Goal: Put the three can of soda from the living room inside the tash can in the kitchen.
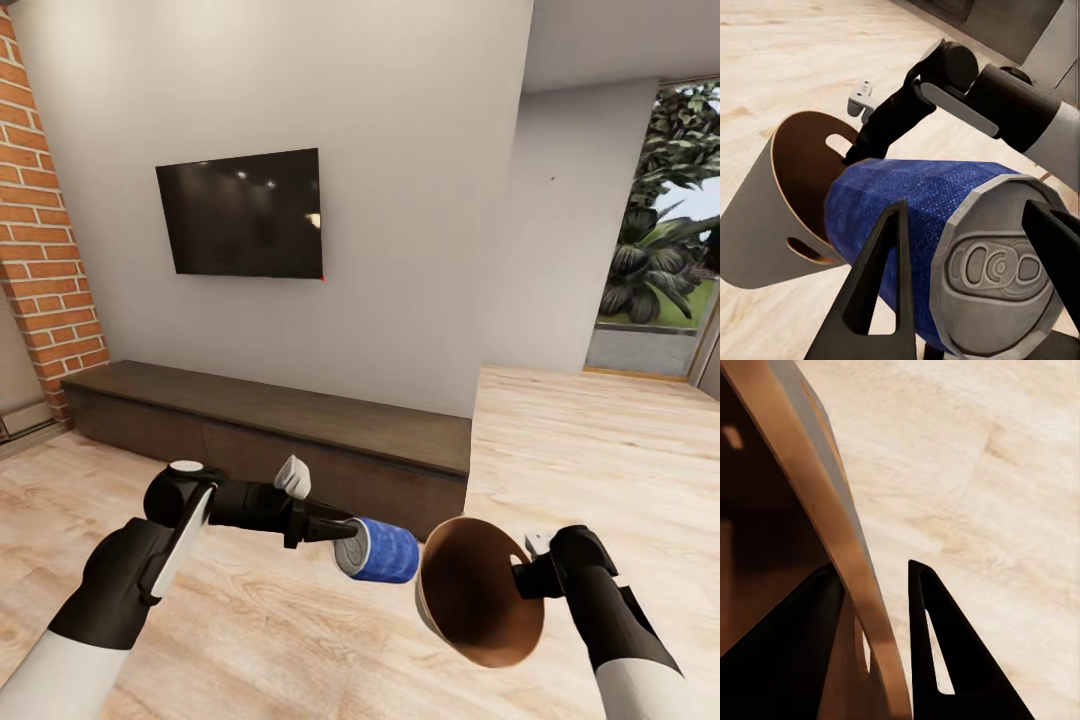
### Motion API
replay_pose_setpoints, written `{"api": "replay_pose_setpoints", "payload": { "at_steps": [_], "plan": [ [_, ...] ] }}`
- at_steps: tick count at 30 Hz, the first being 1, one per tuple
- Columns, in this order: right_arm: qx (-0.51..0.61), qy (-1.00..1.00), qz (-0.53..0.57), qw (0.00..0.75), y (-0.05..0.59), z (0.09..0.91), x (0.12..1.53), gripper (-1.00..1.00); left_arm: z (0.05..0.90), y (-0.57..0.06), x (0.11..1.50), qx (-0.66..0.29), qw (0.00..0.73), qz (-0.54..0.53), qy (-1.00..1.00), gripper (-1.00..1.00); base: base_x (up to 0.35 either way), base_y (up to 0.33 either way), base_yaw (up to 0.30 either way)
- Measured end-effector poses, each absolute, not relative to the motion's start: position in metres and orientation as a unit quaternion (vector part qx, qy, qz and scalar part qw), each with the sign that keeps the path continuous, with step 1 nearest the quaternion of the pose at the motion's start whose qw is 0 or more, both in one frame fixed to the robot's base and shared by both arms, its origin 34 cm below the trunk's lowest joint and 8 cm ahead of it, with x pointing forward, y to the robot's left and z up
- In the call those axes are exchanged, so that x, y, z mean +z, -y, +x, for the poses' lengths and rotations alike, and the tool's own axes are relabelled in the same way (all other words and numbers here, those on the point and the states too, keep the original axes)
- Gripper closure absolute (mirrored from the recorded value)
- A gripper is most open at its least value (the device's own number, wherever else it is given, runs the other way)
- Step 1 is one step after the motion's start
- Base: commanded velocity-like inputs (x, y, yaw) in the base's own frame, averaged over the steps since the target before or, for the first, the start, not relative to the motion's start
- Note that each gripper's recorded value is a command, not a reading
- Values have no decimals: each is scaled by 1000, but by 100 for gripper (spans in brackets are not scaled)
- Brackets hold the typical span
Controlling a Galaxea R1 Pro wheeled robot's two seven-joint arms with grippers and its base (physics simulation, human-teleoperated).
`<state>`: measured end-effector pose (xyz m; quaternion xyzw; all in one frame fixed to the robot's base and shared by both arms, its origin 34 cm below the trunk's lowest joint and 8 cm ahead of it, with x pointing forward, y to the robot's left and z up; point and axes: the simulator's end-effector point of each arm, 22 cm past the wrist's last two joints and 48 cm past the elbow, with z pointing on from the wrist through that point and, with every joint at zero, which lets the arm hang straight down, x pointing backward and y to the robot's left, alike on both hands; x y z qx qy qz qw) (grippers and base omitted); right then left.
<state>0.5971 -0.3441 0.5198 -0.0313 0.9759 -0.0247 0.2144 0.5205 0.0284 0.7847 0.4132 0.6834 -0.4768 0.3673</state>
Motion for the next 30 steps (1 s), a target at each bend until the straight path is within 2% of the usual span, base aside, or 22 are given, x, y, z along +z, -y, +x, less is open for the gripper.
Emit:
{"api": "replay_pose_setpoints", "payload": {
  "at_steps": [9,15,30],
  "plan": [
    [-13,-977,-57,207,312,598,513,100,513,-18,792,-489,364,416,-675,100,0,0,0],
    [2,-976,-70,207,283,599,511,100,505,19,806,-511,369,418,-654,100,0,0,0],
    [-11,-973,-100,208,247,604,516,100,556,34,760,-451,387,357,-721,100,0,0,0]
  ]
}}
